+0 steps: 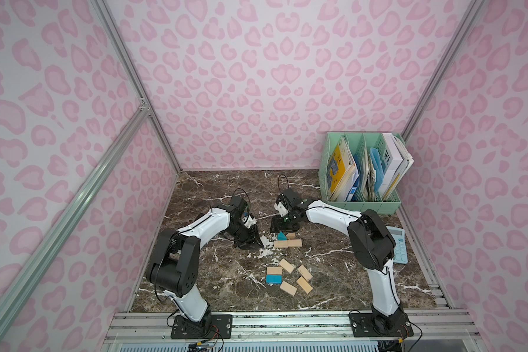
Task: Assemble a carrot with building blocks
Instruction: Adjust the building block at the center of the board.
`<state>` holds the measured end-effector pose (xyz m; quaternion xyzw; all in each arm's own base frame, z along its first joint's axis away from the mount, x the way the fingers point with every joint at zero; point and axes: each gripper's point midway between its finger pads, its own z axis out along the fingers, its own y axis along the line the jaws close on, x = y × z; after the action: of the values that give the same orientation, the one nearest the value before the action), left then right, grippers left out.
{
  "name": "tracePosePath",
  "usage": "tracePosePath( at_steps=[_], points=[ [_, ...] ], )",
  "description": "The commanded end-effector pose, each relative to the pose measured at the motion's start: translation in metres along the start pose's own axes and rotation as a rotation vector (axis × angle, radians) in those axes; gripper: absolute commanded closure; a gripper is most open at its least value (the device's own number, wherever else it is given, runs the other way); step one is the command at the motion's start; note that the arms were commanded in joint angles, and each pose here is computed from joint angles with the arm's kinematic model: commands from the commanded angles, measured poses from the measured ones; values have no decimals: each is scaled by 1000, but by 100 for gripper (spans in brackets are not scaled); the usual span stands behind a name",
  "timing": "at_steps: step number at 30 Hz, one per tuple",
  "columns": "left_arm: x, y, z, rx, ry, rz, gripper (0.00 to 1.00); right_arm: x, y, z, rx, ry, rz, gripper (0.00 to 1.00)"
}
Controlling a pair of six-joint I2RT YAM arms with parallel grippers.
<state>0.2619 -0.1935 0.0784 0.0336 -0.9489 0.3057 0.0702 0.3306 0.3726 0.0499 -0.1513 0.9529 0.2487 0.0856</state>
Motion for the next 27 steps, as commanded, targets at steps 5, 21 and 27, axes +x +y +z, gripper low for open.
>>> tracePosePath(
  at_steps=[5,21,27],
  points=[
    [0,-1,0,5,5,3,73,7,-8,-4,33,5,16,40],
    [1,-1,1,7,11,2,73,12,-17,-10,38,-2,21,40],
    [1,0,1,6,12,1,73,-2,-7,-17,4,-44,7,40]
  ],
)
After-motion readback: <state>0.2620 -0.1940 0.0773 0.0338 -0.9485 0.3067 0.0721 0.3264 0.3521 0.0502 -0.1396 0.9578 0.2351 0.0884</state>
